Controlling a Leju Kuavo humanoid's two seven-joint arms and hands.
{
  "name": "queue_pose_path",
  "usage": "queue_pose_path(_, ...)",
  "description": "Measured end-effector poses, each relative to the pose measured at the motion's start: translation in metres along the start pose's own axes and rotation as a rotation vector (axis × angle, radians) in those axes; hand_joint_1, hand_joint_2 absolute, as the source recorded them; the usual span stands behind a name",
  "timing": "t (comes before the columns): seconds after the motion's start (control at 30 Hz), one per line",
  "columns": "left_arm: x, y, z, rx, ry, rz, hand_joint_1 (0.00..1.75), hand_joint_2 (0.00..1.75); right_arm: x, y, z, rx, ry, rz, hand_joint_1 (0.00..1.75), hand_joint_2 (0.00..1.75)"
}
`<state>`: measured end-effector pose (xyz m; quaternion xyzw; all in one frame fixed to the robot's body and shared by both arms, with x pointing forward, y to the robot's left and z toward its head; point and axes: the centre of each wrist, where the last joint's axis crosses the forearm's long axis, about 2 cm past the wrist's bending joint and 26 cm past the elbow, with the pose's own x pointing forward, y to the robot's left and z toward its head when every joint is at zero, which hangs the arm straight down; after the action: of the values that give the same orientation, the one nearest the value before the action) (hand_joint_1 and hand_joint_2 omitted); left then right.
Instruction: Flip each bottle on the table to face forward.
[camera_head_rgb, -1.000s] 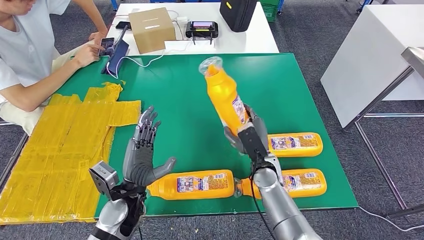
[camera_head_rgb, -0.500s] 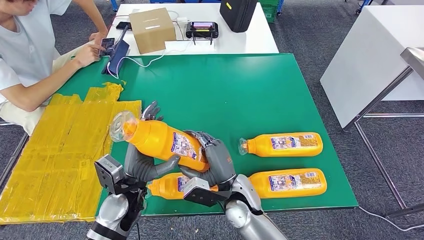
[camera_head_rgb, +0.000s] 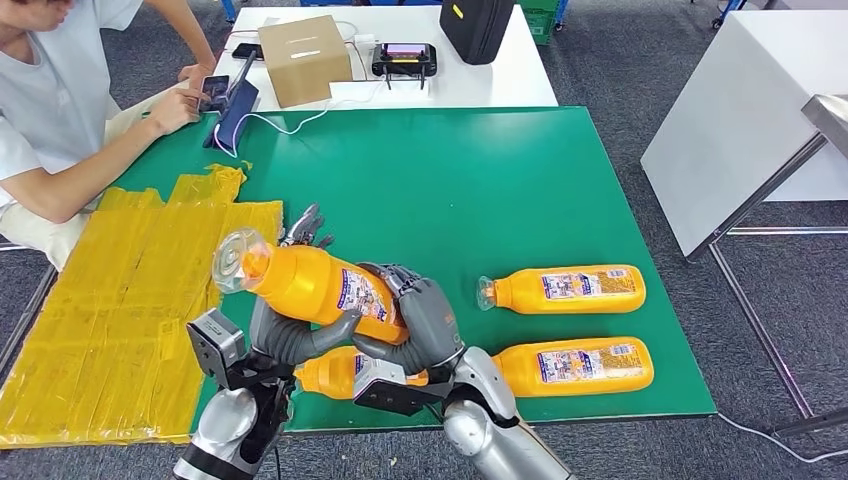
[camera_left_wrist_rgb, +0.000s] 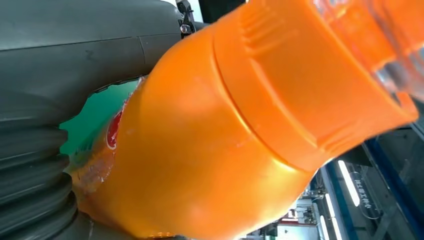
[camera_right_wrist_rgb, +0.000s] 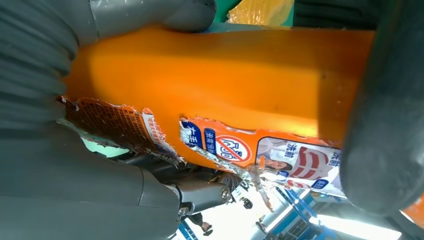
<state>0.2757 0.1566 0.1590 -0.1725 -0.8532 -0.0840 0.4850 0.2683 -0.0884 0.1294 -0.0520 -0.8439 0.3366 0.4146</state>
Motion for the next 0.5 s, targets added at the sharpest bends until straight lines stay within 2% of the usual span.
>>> queue_pose_path(0.5, 0.0026, -0.0013, -0.0007, 0.004, -0.015, 0.027, 1.75, 1.75, -0.0021, 0.003, -0.0013, 0.019, -0.001, 0.008, 1.75, 1.75)
